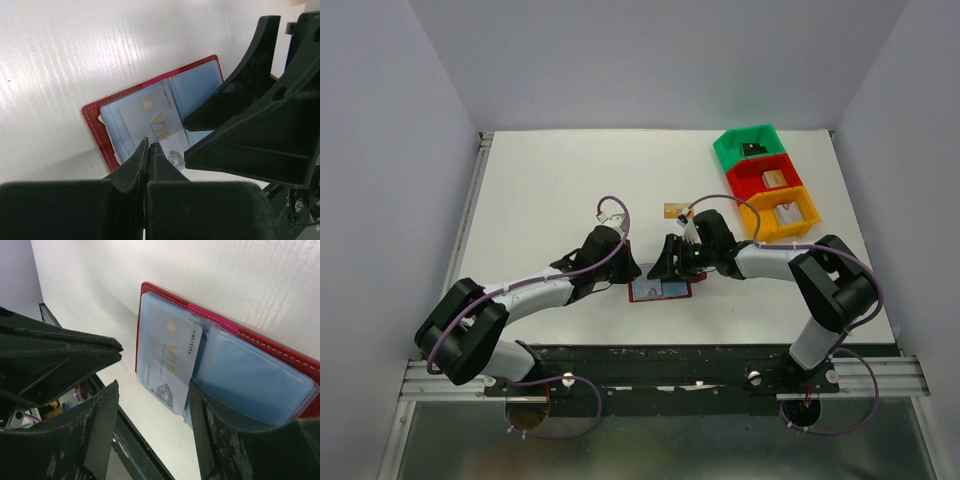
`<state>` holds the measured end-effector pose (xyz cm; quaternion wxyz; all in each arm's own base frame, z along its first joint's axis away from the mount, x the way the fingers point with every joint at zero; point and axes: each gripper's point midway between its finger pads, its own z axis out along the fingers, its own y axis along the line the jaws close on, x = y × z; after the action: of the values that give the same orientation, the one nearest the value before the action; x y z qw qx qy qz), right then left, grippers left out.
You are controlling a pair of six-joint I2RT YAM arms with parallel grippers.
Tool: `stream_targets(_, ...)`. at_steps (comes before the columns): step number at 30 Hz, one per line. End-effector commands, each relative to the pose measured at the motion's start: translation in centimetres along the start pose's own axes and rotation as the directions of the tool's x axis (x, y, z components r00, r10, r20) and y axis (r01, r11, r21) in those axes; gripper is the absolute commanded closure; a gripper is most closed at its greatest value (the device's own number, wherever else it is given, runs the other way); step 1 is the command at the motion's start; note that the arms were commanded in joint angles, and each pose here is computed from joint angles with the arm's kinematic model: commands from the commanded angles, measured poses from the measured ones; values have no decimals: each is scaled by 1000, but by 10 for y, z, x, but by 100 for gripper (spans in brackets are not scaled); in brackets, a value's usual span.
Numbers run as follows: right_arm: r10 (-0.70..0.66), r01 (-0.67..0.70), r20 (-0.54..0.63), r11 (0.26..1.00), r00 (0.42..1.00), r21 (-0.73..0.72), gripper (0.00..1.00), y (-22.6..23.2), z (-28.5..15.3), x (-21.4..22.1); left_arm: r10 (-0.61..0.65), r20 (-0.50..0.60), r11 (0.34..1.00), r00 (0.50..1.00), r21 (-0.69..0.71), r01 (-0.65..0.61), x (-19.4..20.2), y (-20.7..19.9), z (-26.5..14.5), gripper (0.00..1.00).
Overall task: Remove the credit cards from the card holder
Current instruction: Remove the credit card from the card holder.
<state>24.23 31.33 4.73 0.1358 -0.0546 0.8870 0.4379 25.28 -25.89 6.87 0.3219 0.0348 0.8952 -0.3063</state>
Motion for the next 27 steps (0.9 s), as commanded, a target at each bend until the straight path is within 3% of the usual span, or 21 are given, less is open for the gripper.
stream_targets(1, 5, -5, -9, 999, 1000, 33, 35, -11, 4, 6, 16, -13, 1000, 1000, 15, -16, -1, -5, 8, 100)
stream_targets(15, 18, -18, -23, 999, 1000, -41, 38, -3, 9, 9, -11, -69, 998, 998, -59, 7, 18, 15, 18, 100)
stream_targets(21, 10, -11, -13, 997, 1000, -76, 47, 4, 7, 8, -16, -76, 997, 997, -71, 11, 20, 18, 18, 100)
stream_targets(27, 21, -22, -8, 993, 1000, -113, 50, 7, 7, 8, -19, -85, 997, 996, -78, 12, 24, 21, 18, 100)
